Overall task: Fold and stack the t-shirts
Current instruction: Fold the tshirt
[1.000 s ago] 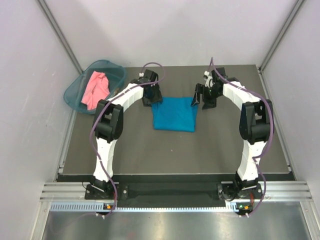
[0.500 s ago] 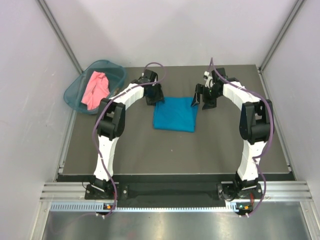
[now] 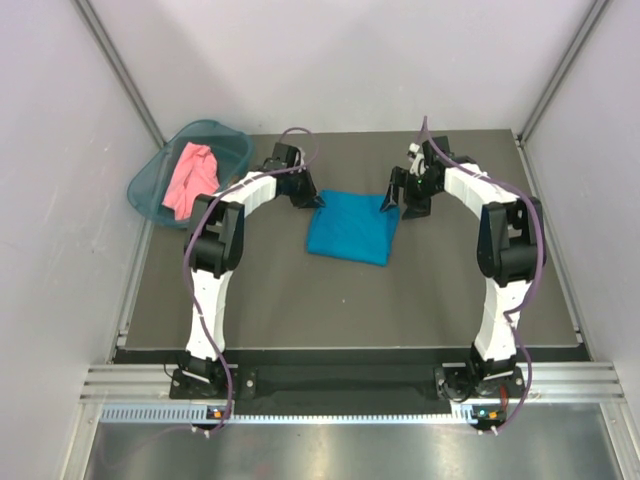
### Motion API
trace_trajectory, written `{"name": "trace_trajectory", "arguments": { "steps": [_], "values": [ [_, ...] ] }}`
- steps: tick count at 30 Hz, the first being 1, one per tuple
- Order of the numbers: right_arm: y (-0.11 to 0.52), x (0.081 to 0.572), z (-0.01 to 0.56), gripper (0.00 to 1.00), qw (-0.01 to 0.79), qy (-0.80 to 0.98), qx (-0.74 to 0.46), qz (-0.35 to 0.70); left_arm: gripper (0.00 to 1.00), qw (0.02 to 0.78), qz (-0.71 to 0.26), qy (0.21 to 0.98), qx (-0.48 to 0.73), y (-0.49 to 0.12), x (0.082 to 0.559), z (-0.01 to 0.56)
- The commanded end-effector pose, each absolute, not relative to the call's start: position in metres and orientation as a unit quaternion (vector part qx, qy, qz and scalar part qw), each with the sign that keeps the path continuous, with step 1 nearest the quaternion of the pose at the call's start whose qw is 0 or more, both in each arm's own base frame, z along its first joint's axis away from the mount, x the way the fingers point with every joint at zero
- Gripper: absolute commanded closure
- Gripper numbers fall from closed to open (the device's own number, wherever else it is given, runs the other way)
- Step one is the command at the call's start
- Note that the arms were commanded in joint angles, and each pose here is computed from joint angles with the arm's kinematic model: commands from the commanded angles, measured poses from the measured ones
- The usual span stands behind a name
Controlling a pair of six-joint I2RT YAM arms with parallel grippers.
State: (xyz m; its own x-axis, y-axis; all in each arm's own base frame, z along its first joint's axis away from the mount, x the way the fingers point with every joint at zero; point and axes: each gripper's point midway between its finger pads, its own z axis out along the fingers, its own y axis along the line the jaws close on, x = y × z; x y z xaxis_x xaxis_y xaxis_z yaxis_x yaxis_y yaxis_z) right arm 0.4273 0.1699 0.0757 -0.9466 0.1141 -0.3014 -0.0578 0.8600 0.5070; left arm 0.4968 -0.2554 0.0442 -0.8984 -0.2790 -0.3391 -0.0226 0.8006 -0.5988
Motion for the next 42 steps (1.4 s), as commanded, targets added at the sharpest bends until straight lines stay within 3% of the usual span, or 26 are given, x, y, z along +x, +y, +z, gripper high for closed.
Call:
{"name": "trace_trajectory", "arguments": {
  "steps": [1, 9, 17, 37, 42],
  "values": [
    [0.172, 0.45, 0.09, 0.26, 0.202, 0.941, 0.028, 0.269, 1.0, 0.227, -0.356, 0.903, -0.075, -0.264, 0.499, 0.075],
    [0.172, 0.466, 0.076, 0.32, 0.21, 0.943, 0.023, 0.256, 1.0, 0.214, -0.371, 0.9, -0.083, -0.264, 0.493, 0.073],
    [0.166, 0.475, 0.059, 0.31, 0.217, 0.951, 0.022, 0.218, 1.0, 0.213, -0.375, 0.899, -0.083, -0.264, 0.494, 0.073],
    [0.217, 0.479, 0.049, 0.33, 0.185, 0.938, 0.046, 0.289, 1.0, 0.215, -0.383, 0.894, -0.09, -0.265, 0.499, 0.075],
    [0.237, 0.486, 0.051, 0.46, 0.19, 0.915, 0.09, 0.345, 1.0, 0.213, -0.381, 0.895, -0.094, -0.265, 0.5, 0.073]
  ]
}}
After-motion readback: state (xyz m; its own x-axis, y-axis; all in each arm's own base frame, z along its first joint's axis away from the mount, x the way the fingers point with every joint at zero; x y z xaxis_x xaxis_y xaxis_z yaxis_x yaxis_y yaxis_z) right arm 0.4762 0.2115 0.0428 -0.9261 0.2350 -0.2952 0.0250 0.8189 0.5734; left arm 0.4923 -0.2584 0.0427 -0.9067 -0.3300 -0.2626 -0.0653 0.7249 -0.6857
